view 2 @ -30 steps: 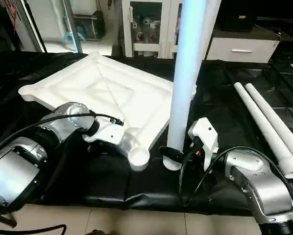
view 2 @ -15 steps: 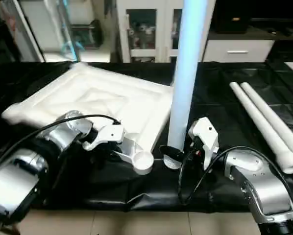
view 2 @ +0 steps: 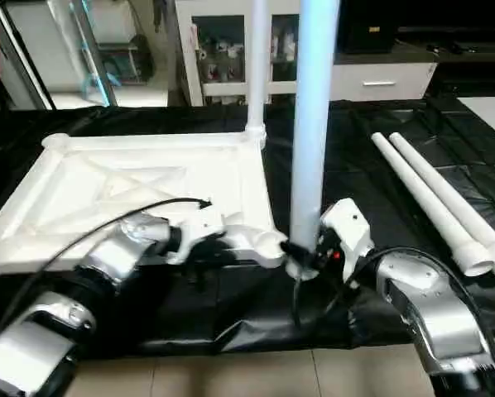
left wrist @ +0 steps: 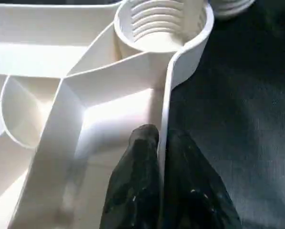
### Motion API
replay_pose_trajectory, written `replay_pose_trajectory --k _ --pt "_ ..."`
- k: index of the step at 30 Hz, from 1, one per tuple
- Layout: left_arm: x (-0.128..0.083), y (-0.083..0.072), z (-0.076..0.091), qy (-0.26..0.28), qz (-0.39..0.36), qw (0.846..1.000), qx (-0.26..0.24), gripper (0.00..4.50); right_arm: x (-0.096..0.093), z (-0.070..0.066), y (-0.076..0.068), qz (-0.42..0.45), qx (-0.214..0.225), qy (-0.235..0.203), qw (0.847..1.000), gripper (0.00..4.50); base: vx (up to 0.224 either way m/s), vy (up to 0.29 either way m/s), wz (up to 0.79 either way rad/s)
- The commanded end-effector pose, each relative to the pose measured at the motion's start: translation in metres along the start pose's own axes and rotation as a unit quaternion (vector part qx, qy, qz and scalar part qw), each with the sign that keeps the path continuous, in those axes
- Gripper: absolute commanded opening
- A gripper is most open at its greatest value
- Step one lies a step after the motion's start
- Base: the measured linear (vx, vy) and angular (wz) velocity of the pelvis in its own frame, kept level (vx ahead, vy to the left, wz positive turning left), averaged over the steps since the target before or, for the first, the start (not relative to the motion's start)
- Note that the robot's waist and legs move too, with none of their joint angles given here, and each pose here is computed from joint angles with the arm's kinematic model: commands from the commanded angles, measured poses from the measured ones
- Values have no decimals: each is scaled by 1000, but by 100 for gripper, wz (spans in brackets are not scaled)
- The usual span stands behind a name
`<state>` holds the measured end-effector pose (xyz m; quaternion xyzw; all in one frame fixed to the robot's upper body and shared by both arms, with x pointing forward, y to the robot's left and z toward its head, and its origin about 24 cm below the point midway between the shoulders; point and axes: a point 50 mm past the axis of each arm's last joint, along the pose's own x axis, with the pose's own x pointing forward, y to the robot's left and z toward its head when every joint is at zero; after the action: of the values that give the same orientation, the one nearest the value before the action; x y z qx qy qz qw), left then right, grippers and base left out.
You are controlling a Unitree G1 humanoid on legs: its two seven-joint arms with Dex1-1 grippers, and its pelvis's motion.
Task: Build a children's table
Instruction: Pick table leg, then insert table leg to table base
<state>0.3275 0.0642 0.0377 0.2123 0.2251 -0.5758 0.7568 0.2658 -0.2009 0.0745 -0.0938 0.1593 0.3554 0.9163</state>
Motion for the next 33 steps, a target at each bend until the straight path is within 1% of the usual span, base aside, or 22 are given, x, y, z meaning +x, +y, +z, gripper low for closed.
replay_pose_trajectory --k 1,2,4,6,8,9,10,11,12,16,18,20,23,24,26,27,28,30,33 --pt "3 -3 -18 8 41 996 -83 6 -1 6 -8 -30 10 -14 999 189 0 0 0" --pt "4 -4 -16 6 45 995 -86 6 0 8 -8 -35 12 -20 999 189 0 0 0" --pt "5 -6 -15 5 46 996 -74 2 1 11 -9 -45 25 -34 998 189 0 0 0" --pt "4 -7 -13 -6 48 998 -47 2 2 13 -11 -57 39 -48 996 189 0 0 0" --pt "4 -7 -13 -8 48 998 -39 2 2 14 -11 -59 43 -52 996 189 0 0 0" --pt "0 -6 -12 -10 46 999 -8 31 3 18 -15 -67 65 -75 993 189 0 0 0" --pt "0 -6 -12 -10 47 999 -7 49 3 19 -15 -67 67 -77 993 189 0 0 0" --pt "-3 -5 -10 -14 49 999 -8 49 2 21 -16 -65 73 -86 992 189 0 0 0" --pt "-5 -5 -9 -17 49 999 -10 64 1 22 -16 -63 75 -91 991 189 0 0 0" --pt "-11 0 -3 -39 76 996 2 98 -4 25 -17 -53 101 -114 987 189 0 0 0" --pt "-14 -2 0 -59 54 997 11 98 -9 26 -16 -39 104 -118 987 189 0 0 0" --pt "-14 -3 0 -60 42 997 15 98 -10 26 -16 -35 104 -119 987 189 0 0 0" --pt "-16 -2 -3 -48 25 998 19 98 -13 29 -16 -18 102 -121 987 189 0 0 0" --pt "-17 1 -4 -40 20 999 12 98 -15 31 -16 -9 99 -121 988 189 0 0 0" --pt "-17 2 -5 -37 16 999 8 98 -16 32 -16 -5 99 -121 988 189 0 0 0" --pt "-18 2 -8 -26 5 1000 4 98 -17 32 -15 1 99 -121 988 189 0 0 0" --pt "-18 2 -8 -25 4 1000 3 98 -17 32 -15 1 99 -121 988 189 0 0 0" --pt "-20 3 -14 -10 -6 1000 7 98 -17 33 -15 3 93 -118 989 189 0 0 0" --pt "-20 4 -16 -2 -7 1000 9 98 -17 34 -16 3 92 -120 989 189 0 0 0"
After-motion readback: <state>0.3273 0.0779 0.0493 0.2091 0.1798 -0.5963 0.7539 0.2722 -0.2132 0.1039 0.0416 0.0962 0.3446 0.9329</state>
